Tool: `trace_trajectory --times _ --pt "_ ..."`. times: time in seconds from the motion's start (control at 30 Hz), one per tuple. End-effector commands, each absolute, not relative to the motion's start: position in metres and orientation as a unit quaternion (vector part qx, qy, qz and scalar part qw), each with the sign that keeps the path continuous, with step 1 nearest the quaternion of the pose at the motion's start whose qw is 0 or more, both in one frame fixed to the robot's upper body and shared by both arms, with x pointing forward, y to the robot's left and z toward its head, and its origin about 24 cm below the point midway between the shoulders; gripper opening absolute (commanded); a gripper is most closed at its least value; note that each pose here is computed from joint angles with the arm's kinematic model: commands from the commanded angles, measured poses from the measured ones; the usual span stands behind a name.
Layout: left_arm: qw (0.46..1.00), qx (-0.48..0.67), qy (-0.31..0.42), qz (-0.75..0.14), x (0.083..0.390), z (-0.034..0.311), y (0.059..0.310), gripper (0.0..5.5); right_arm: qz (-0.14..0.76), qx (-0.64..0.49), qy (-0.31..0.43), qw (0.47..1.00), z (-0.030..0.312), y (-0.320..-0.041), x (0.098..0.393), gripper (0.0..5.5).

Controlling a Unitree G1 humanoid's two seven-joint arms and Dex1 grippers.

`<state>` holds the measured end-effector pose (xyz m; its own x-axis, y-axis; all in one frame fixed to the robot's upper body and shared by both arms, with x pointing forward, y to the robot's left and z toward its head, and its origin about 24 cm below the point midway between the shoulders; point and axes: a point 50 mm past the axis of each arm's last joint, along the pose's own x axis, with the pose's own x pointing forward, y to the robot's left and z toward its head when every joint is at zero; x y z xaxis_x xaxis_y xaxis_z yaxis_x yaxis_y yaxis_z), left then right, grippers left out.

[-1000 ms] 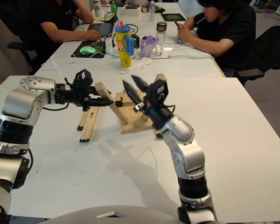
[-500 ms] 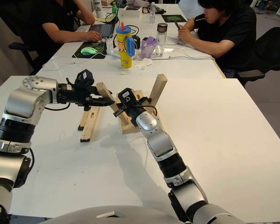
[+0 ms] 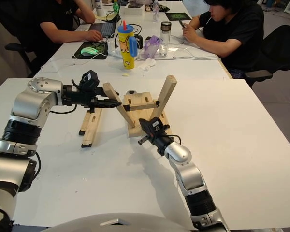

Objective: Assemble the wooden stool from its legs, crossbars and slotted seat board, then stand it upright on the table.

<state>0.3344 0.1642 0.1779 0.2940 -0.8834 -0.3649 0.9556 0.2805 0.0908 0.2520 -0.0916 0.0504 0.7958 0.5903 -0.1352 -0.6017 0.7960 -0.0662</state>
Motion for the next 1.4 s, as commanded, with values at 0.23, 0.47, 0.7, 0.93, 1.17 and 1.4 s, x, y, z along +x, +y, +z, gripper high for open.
trace_trajectory --times 0.23,0.47,0.7,0.93,1.17,1.4 --pt "0.807 0.106 0.123 -0.567 0.331 0.171 0.175 3.23 0.267 -0.124 0.234 0.926 0.005 -0.081 0.265 0.00" --pt "0.834 -0.037 0.014 -0.550 0.294 0.238 0.226 3.83 0.278 -0.130 0.285 0.908 -0.009 -0.082 0.254 0.00" --pt "0.788 -0.184 -0.259 -0.528 0.289 0.337 0.204 2.98 0.281 -0.122 0.305 0.902 -0.021 -0.083 0.247 0.00" --pt "0.884 -0.148 -0.018 -0.443 0.320 0.234 0.135 2.98 0.293 -0.130 0.312 0.894 -0.024 -0.080 0.247 0.00" --pt "0.939 -0.051 0.027 -0.339 0.324 0.168 0.128 2.98 0.292 -0.125 0.322 0.892 -0.026 -0.077 0.250 0.00" --pt "0.844 -0.192 -0.359 -0.351 0.299 0.341 0.152 2.98 0.292 -0.123 0.328 0.890 -0.030 -0.079 0.250 0.00"
